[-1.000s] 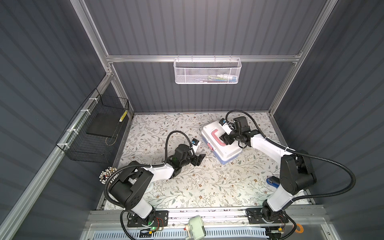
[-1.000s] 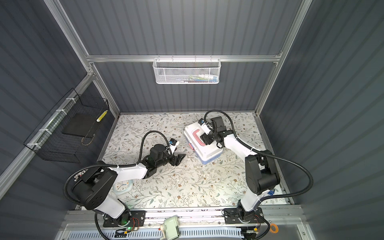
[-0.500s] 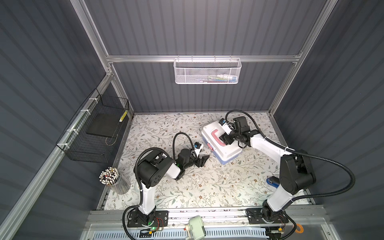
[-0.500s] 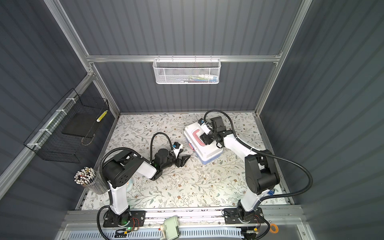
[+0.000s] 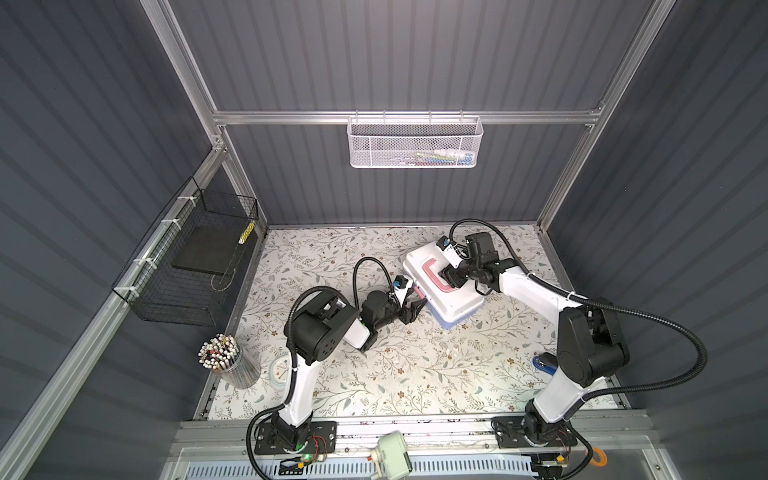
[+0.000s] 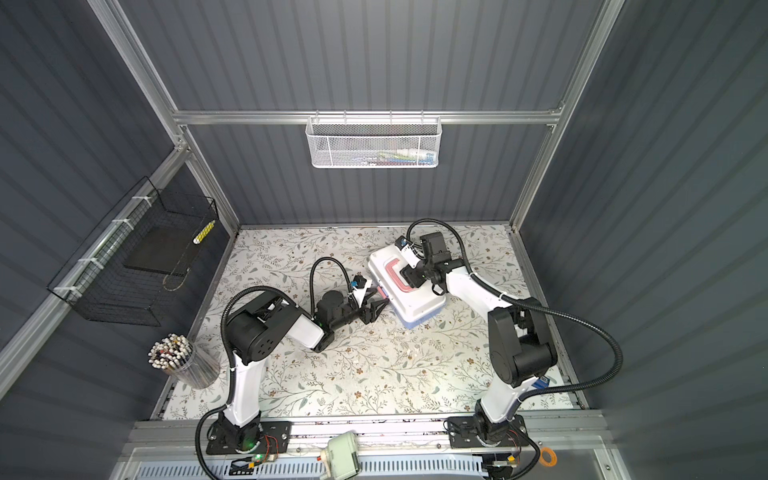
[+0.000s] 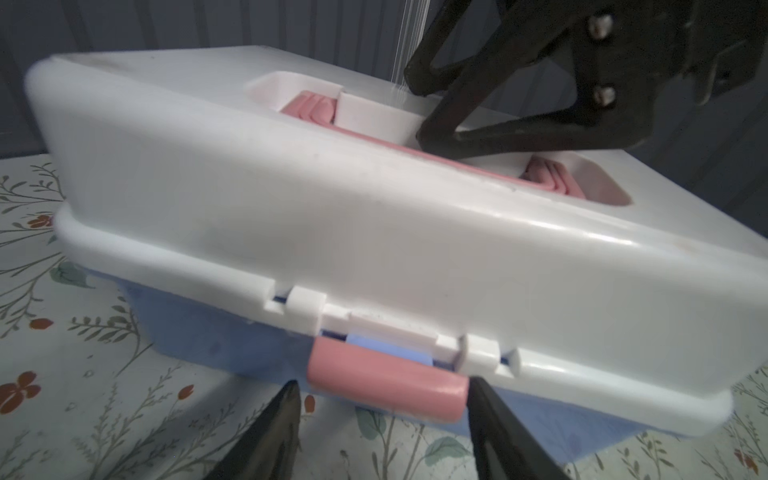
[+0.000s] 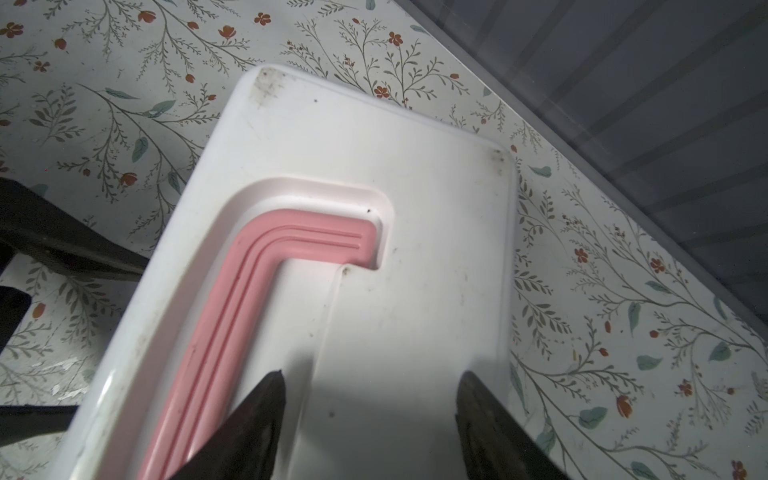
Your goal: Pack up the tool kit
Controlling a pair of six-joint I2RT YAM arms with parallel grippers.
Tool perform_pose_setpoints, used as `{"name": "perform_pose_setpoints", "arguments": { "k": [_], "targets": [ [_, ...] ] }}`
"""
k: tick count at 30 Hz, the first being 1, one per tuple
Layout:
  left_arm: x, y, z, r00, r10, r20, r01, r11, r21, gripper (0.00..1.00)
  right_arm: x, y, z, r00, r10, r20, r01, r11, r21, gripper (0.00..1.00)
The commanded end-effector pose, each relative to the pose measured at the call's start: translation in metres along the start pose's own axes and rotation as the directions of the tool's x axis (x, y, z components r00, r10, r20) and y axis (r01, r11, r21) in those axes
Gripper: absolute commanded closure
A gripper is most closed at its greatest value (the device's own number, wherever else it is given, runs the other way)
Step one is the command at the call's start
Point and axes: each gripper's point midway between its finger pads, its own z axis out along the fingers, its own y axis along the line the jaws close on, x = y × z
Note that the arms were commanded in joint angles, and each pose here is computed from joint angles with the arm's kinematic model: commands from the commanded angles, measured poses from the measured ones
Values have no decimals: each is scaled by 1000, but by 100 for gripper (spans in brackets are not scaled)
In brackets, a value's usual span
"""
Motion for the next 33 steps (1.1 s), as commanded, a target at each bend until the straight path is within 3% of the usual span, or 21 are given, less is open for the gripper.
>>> {"name": "perform_pose_setpoints", "arguments": {
  "k": [1, 18, 24, 28, 33],
  "targets": [
    [-2, -2, -1, 1000, 22, 23, -22, 999, 26, 36, 132, 62, 14, 900, 11, -435, -105, 976, -192, 34],
    [9, -7, -31, 999, 37, -32, -37, 999, -6, 33, 133, 80, 14, 881, -77, -468, -39, 972, -233, 35],
    [7, -7, -30, 999, 36, -30, -36, 999, -6, 33, 120, 43, 16, 891, 45, -452, -73, 996, -44, 22],
    [8, -8, -28, 998, 41, -41, -42, 999, -4, 33, 97, 37, 10, 917, 120, -380, -142, 990, -29, 18],
    [10, -8, -28, 998, 41, -46, -41, 999, -4, 33, 95, 29, 8, 911, 144, -387, -157, 988, -3, 17]
  ]
}}
